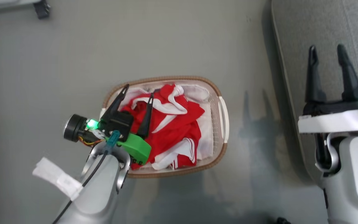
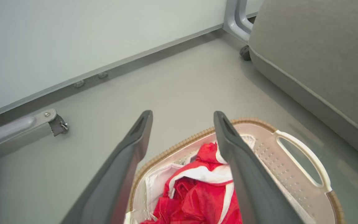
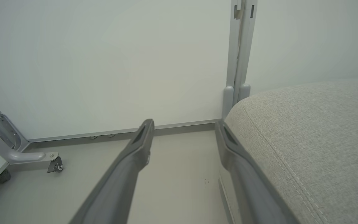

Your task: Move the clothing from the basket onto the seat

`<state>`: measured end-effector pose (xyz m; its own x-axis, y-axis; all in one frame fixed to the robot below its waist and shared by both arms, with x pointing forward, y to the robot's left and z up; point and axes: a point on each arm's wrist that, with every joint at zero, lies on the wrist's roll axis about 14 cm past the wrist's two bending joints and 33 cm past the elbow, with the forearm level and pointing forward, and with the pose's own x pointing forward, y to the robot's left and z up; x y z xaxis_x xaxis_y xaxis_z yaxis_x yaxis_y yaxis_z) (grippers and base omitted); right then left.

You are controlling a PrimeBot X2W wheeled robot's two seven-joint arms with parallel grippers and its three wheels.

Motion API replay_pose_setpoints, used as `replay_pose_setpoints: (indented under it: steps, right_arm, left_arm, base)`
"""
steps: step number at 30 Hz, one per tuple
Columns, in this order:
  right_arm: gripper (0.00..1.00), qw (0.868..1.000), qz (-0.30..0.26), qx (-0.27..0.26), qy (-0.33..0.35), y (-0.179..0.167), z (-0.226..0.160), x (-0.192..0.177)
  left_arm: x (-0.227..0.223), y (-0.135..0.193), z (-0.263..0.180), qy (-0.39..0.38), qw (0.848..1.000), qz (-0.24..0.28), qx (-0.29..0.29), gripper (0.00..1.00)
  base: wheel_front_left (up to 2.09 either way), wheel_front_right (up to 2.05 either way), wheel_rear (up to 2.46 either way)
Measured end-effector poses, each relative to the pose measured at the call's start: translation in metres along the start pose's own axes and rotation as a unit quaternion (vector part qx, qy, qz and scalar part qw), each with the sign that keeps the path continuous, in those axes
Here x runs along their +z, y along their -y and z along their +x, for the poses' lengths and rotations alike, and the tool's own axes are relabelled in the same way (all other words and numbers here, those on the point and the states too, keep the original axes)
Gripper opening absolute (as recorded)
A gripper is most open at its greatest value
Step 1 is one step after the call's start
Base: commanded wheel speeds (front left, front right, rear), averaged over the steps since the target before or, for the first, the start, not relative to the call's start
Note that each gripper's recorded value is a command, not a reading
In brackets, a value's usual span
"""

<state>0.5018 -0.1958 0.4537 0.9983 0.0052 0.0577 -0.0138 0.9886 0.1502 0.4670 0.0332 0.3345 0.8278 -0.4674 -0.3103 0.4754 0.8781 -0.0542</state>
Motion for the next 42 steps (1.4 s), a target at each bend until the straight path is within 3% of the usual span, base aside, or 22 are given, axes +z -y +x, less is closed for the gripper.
replay_pose_setpoints:
  steps: [14,27,28,30,33,35,42]
  right_arm:
    - [1.00,0.999,-0.022,-0.021,-0.031,0.029,0.008,-0.039]
    - [1.00,0.995,-0.040,-0.053,-0.071,0.059,-0.007,-0.061]
    - [1.00,0.995,-0.041,-0.054,-0.072,0.060,-0.008,-0.062]
    - [1.00,0.995,-0.042,-0.056,-0.075,0.062,-0.008,-0.064]
    - [1.00,0.995,-0.041,-0.057,-0.076,0.062,-0.009,-0.064]
    - [1.00,0.995,-0.039,-0.056,-0.074,0.061,-0.008,-0.062]
    - [1.00,0.996,-0.040,-0.049,-0.060,0.054,-0.007,-0.048]
  left_arm:
    - [-0.133,0.040,0.051,-0.171,0.978,0.017,-0.119,1.00]
    - [-0.181,0.051,0.092,-0.221,0.968,0.008,-0.117,1.00]
    - [-0.184,0.052,0.092,-0.223,0.968,0.008,-0.118,0.93]
    - [-0.188,0.054,0.092,-0.229,0.966,0.006,-0.120,0.49]
    - [-0.189,0.054,0.088,-0.233,0.965,0.008,-0.124,0.27]
    - [-0.187,0.054,0.085,-0.233,0.965,0.011,-0.124,0.00]
    - [-0.161,0.056,0.074,-0.209,0.971,-0.004,-0.119,0.00]
  base:
    - [0.00,0.00,0.00]
    - [0.00,0.00,0.00]
    - [0.00,0.00,0.00]
    - [0.00,0.00,0.00]
    - [0.00,0.00,0.00]
    - [0.00,0.00,0.00]
    - [0.00,0.00,0.00]
